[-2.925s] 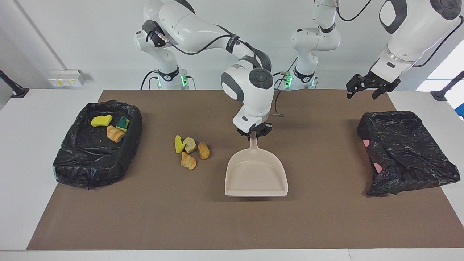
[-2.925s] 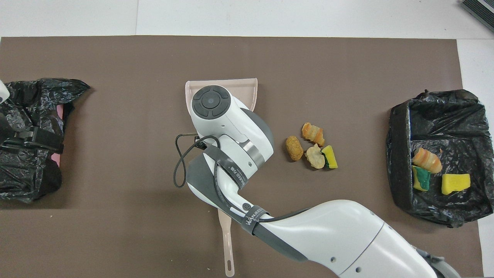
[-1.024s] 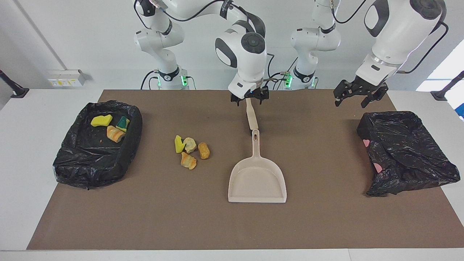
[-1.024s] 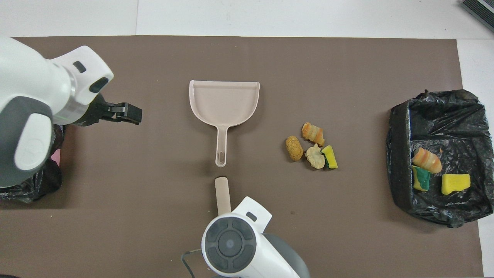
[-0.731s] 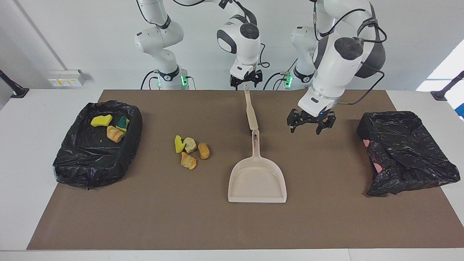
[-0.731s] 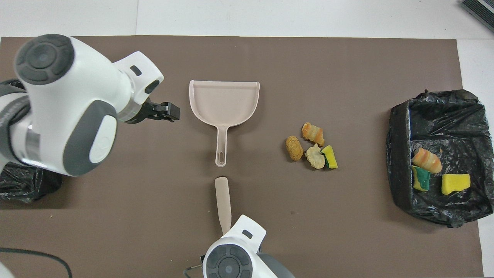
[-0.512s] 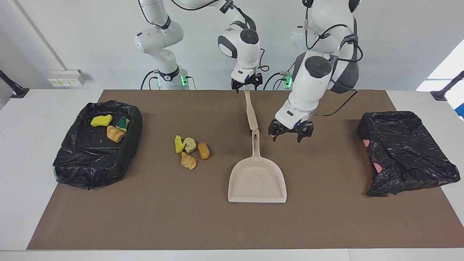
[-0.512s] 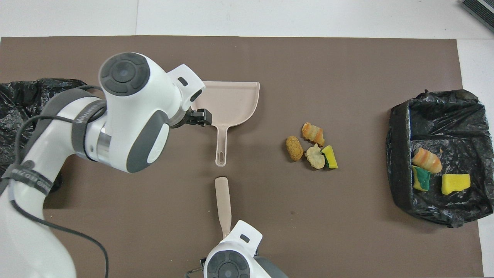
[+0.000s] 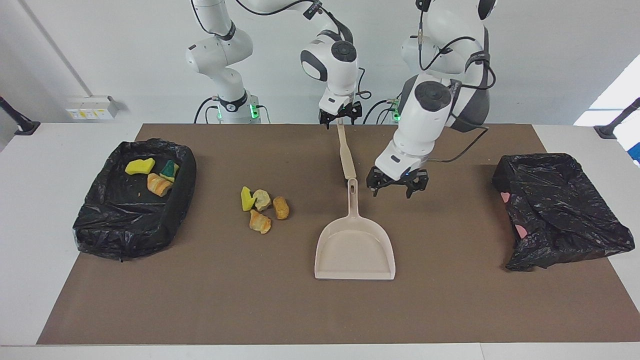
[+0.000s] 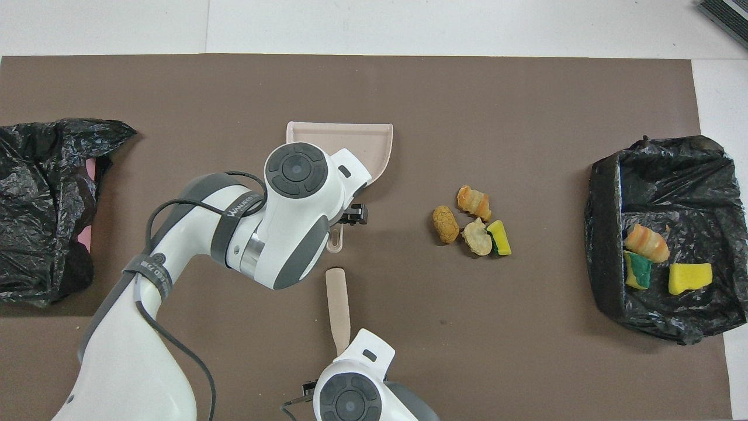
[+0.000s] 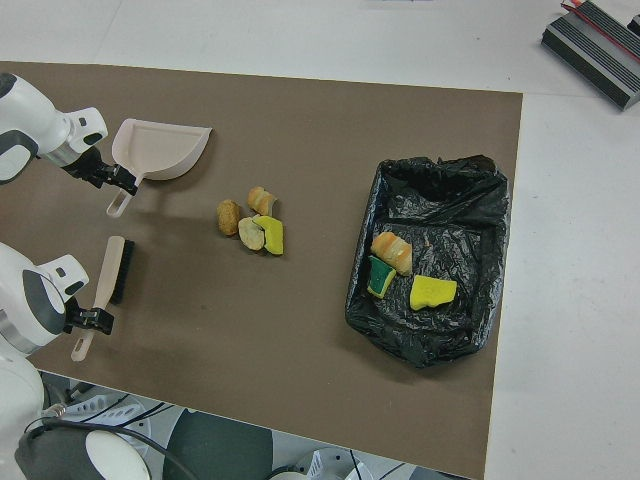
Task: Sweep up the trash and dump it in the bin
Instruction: 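Grasp the dustpan handle with the left gripper while the right grasps the brush, then move the dustpan beside the bread while the right gripper lifts the brush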
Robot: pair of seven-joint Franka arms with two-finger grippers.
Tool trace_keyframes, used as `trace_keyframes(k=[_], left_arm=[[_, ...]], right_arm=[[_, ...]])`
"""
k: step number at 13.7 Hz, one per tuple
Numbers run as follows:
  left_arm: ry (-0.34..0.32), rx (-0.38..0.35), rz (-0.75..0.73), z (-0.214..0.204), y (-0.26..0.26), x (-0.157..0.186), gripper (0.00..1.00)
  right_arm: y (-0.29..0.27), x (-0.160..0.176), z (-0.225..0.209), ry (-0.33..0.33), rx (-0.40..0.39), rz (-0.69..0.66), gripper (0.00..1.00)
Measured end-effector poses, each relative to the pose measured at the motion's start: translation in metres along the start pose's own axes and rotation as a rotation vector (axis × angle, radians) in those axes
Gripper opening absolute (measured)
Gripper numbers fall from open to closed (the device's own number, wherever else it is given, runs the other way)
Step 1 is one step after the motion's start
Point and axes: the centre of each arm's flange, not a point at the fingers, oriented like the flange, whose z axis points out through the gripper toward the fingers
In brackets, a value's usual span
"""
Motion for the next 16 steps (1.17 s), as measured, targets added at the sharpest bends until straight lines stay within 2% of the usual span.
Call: trace_keyframes(k=[1, 3, 4, 6, 8, 13, 16], left_arm=[[-0.008, 0.005, 0.0, 0.006, 0.005, -0.003, 1.0], [-0.01, 0.007, -0.015, 0.007, 0.005, -0.003, 0.93], [-0.009, 0.008, -0.022, 0.006, 0.004, -0.002, 0.79], [-0.008, 0.008, -0.023, 0.006, 0.003, -0.001, 0.56], [-0.008, 0.008, -0.023, 0.006, 0.003, -0.001, 0.31], [0.032, 0.026, -0.013, -0.013, -0.008, 0.011, 0.31], [0.051, 0.032, 0.001, -0.045, -0.024, 0.025, 0.31]], right_arm=[[0.0, 0.0, 0.0, 0.0, 0.0, 0.0, 0.86], [0.001, 0.001, 0.0, 0.0, 0.0, 0.002, 0.61], [0.001, 0.001, 0.0, 0.0, 0.0, 0.003, 0.48], [0.003, 0.003, -0.001, 0.001, 0.001, 0.007, 0.26], [0.004, 0.006, -0.001, 0.002, 0.002, 0.017, 0.26], [0.022, 0.025, -0.016, 0.02, 0.0, 0.069, 0.26], [0.062, 0.037, -0.052, -0.014, -0.05, 0.098, 0.26]])
